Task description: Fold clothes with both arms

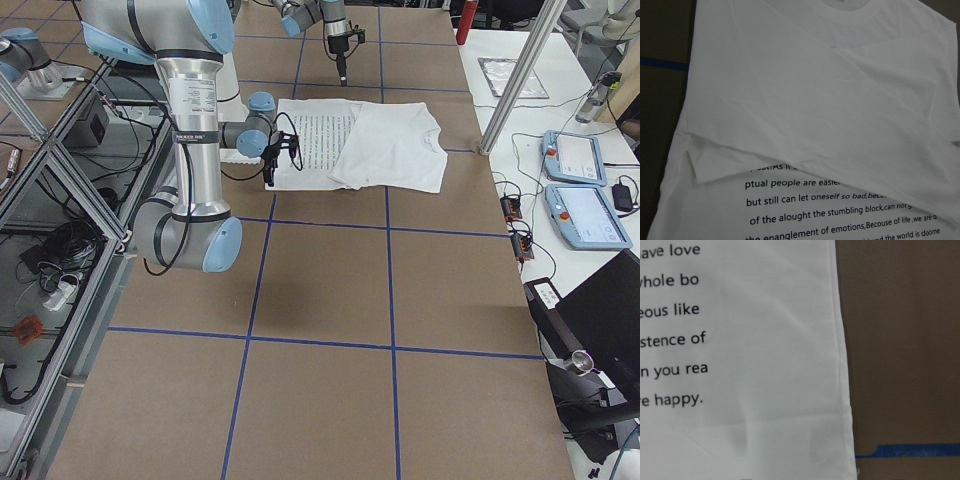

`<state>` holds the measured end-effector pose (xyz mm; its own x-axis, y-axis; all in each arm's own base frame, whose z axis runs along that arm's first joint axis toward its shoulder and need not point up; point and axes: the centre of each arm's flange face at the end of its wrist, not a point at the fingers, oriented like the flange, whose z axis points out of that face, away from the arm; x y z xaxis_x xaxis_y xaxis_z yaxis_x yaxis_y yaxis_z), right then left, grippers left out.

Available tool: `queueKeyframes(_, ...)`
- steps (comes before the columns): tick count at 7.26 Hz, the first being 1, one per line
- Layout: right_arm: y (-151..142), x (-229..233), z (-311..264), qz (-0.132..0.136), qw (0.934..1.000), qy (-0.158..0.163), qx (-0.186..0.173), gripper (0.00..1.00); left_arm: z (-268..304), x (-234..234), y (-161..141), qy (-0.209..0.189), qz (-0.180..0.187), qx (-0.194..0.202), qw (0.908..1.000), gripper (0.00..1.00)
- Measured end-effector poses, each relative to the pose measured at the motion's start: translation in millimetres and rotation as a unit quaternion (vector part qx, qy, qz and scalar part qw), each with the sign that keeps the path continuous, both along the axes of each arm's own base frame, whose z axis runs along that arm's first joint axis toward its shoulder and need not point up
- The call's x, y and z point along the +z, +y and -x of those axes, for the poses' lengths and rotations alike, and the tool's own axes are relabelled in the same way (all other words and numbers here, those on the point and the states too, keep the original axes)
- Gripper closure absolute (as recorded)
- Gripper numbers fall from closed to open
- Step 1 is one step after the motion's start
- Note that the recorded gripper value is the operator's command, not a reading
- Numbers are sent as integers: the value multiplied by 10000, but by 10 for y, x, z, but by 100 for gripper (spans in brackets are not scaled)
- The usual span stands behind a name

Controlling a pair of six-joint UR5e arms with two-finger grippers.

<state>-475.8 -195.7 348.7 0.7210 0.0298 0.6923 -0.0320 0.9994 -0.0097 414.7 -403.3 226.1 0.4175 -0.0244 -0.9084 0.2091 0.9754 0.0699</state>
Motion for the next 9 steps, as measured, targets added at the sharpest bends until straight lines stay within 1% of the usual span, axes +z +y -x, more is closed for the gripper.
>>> queueKeyframes(1,11,58,33,30,10000,62,-15,10,-2,-3,2,3,-2,5,10000,2)
queueKeyframes(4,12,187,101,76,9998,184,-38,32,-19,-20,-2,25,-12,18,10000,2)
queueKeyframes(5,11,210,115,82,9998,199,-39,37,-22,-28,-4,31,-16,19,10000,2)
queueKeyframes(8,20,171,94,144,9998,145,-78,36,-39,-29,-15,30,-13,18,10000,2)
queueKeyframes(9,25,170,91,170,9997,139,-97,41,-42,-39,-17,37,-15,17,10000,2)
